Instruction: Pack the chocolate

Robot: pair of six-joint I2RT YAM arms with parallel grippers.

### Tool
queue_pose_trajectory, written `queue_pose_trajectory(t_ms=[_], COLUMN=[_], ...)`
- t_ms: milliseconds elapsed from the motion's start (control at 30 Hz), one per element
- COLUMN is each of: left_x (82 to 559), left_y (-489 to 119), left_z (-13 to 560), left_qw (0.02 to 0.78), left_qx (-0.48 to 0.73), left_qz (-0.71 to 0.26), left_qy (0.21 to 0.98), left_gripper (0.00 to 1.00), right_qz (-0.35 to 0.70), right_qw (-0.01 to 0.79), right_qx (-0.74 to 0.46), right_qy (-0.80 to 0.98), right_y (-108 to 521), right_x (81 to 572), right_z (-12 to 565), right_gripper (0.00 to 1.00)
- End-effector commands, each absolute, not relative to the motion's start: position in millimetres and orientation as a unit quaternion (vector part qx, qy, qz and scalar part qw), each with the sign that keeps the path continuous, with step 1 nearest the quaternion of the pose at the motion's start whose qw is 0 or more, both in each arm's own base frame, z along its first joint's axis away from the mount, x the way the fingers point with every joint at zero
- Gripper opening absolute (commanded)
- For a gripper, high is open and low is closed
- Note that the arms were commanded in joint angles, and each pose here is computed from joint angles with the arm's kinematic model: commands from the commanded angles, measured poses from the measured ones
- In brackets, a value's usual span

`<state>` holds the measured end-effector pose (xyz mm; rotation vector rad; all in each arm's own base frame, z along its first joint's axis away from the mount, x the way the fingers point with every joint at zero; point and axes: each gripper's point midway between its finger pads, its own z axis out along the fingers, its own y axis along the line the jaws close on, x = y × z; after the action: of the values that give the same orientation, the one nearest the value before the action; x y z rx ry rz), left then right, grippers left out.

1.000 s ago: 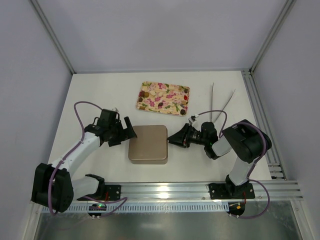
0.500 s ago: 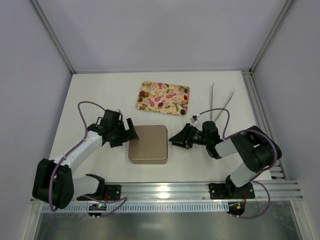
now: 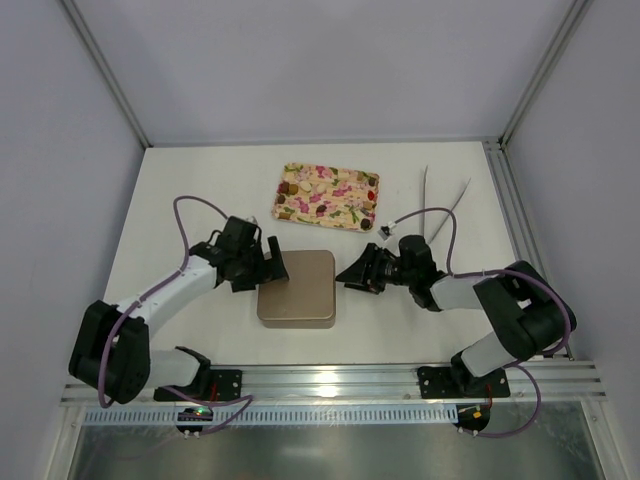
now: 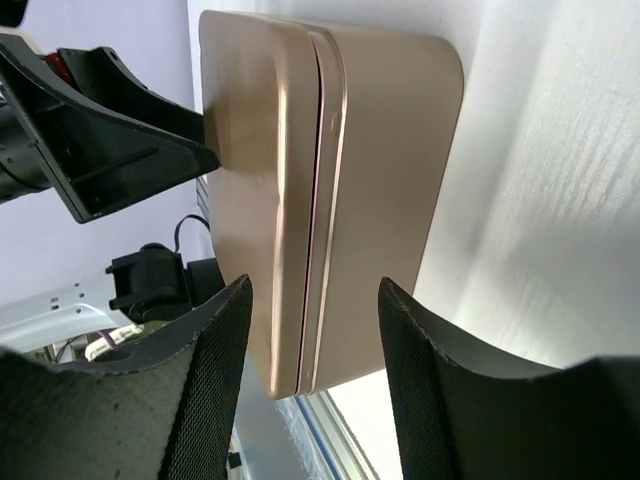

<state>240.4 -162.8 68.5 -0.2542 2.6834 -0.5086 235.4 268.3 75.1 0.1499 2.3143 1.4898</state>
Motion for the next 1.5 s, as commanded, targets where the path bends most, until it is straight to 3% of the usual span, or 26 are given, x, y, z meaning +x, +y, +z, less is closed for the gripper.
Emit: queue_pose_trajectory(t_ms=[0,967,1467], left_x=[256,239,221], left_y=[-171,-196,-184], left_z=[80,74,35], left_qw=[0.226,0.198,0.161], left_qx=[-0.088,-0.012,-0.041], left_qz=[-0.186,-0.146,-0.111], left_qy=[0.952,0.969,0.98], left_gripper=[0.97,0.96,0.93], right_qz=[0.521,0.475,0.452], right_qw=[0.219,0.224,0.209], right_qx=[0.024,-0.028,-0.018], right_qy=[0.824,0.851,0.867], right_y=[276,305,300], right_x=[242,230,225], right_z=[86,86,64], right_gripper=[0.56,0.59,0.49])
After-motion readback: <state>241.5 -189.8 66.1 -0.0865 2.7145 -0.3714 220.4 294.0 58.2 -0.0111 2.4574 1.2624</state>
